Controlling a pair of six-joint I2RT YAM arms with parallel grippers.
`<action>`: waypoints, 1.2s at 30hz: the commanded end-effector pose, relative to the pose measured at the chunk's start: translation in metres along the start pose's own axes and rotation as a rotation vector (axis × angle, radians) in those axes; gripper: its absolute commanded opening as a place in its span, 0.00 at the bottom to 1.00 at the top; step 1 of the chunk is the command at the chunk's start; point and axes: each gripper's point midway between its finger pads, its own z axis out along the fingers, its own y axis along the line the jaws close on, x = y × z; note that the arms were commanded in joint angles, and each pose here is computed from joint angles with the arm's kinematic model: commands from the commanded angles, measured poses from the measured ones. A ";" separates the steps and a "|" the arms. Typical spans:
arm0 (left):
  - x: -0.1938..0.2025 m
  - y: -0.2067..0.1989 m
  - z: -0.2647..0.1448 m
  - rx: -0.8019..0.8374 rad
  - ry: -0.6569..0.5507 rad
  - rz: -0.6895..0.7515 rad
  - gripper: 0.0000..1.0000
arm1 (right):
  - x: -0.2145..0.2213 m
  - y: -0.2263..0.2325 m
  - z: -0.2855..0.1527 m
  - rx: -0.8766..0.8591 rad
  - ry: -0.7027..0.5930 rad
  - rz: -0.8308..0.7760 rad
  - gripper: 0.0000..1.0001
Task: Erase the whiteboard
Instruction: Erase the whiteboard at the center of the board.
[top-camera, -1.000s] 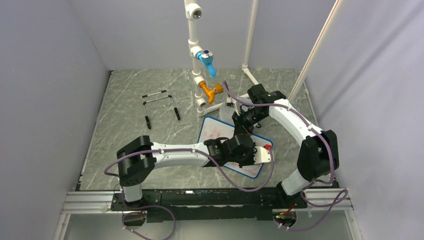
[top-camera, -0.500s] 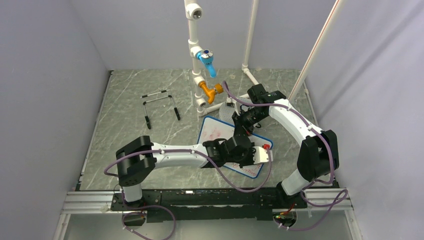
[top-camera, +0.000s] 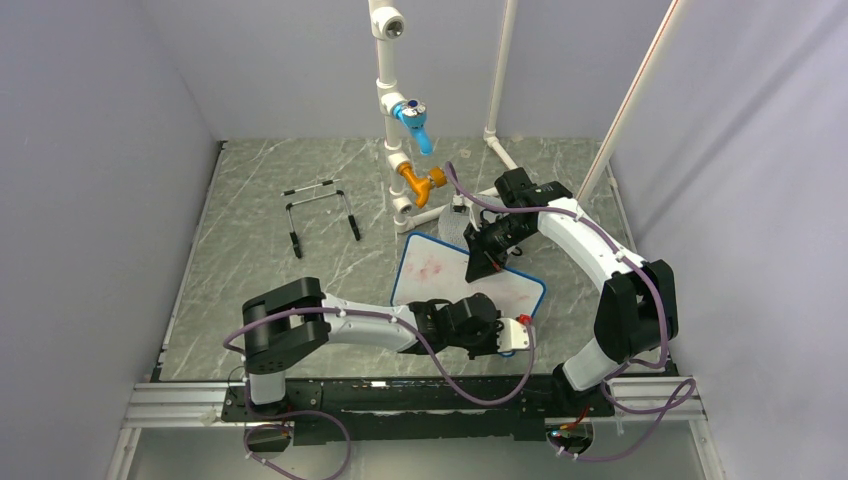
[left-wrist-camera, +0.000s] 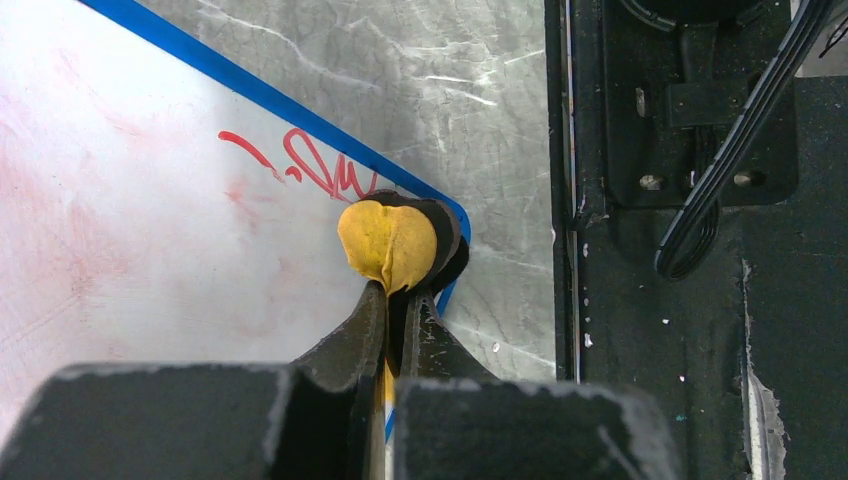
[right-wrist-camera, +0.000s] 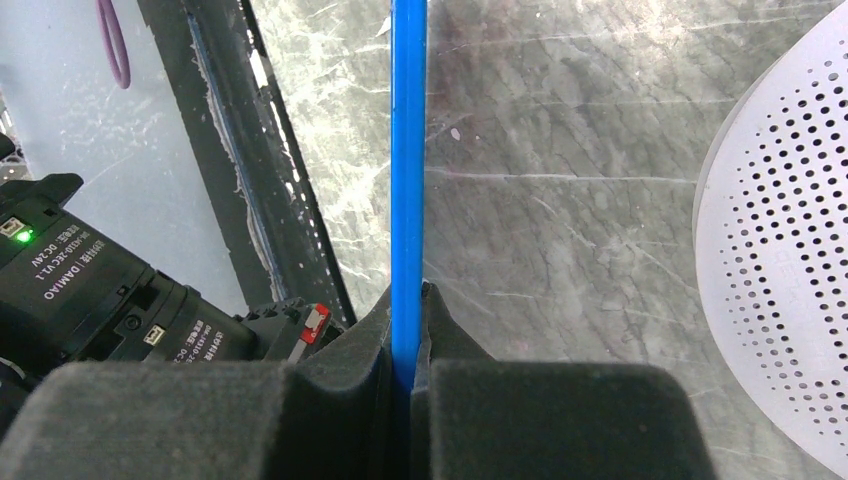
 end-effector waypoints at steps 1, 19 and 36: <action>0.012 0.011 0.003 -0.048 0.039 -0.009 0.00 | -0.015 0.005 0.004 -0.042 -0.064 -0.109 0.00; -0.073 0.069 -0.032 -0.126 -0.078 0.154 0.00 | -0.017 0.007 0.000 -0.042 -0.077 -0.116 0.00; -0.051 0.043 -0.018 0.138 -0.084 0.240 0.00 | -0.015 0.006 0.001 -0.046 -0.065 -0.114 0.00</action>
